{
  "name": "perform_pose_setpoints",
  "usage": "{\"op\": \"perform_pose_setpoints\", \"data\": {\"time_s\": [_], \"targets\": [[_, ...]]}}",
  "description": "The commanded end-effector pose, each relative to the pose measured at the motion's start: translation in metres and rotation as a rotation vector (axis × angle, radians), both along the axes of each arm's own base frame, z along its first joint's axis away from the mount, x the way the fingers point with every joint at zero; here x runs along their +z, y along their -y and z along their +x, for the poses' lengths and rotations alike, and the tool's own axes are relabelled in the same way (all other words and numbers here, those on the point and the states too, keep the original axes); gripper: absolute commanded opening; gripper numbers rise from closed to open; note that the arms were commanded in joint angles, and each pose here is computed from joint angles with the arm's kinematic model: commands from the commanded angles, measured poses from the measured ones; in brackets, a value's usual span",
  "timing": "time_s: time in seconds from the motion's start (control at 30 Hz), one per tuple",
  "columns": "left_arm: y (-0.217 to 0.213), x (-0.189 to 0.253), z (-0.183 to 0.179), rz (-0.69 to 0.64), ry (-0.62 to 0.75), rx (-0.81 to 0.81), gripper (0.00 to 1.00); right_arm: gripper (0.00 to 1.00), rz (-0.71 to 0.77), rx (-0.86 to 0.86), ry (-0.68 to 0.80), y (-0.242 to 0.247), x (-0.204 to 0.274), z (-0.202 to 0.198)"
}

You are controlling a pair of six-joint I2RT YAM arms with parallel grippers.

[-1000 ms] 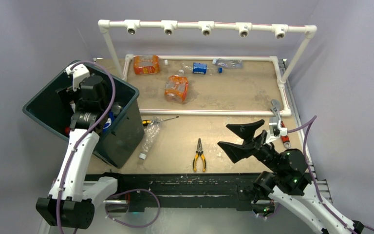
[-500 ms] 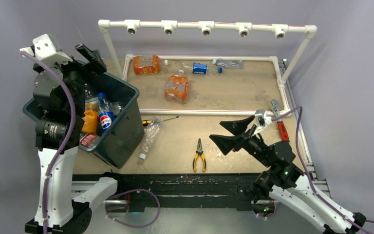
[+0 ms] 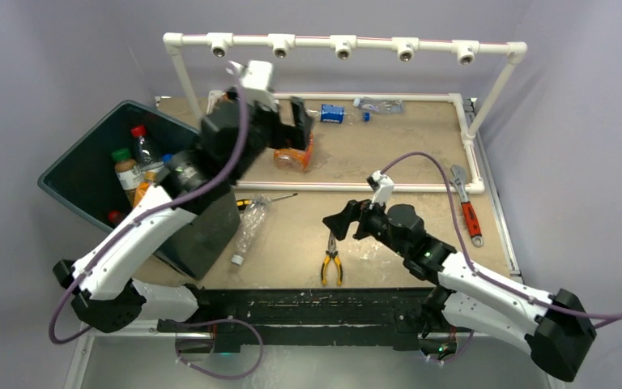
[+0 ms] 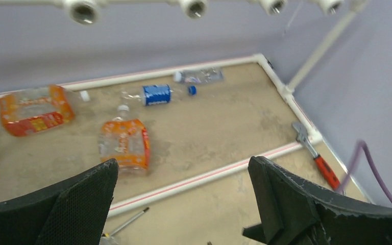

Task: Put the plastic bottles in the bin
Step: Pick up the plastic bottle at the center of the board.

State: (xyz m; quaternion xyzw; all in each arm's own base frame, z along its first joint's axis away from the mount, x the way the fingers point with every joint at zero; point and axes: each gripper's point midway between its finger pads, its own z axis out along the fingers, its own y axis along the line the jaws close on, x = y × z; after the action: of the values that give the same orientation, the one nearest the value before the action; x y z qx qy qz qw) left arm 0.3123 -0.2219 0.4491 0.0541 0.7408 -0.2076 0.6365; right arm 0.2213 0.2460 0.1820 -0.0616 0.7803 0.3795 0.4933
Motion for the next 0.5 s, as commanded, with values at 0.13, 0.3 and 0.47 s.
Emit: {"op": "perform_pose_setpoints", "data": {"time_s": [0.13, 0.3, 0.47], "targets": [[0.034, -0.035, -0.042, 0.043, 0.051, 0.044, 0.99, 0.99, 0.058, -0.078, 0.003, -0.021, -0.003, 0.035], [0.037, -0.077, -0.059, 0.081, 0.012, 0.034, 0.99, 0.96, 0.119, -0.259, -0.016, -0.009, -0.005, 0.095], [0.028, -0.111, -0.071, 0.064, -0.041, 0.028, 0.99, 0.85, 0.177, -0.276, -0.052, -0.009, -0.015, 0.163]]}}
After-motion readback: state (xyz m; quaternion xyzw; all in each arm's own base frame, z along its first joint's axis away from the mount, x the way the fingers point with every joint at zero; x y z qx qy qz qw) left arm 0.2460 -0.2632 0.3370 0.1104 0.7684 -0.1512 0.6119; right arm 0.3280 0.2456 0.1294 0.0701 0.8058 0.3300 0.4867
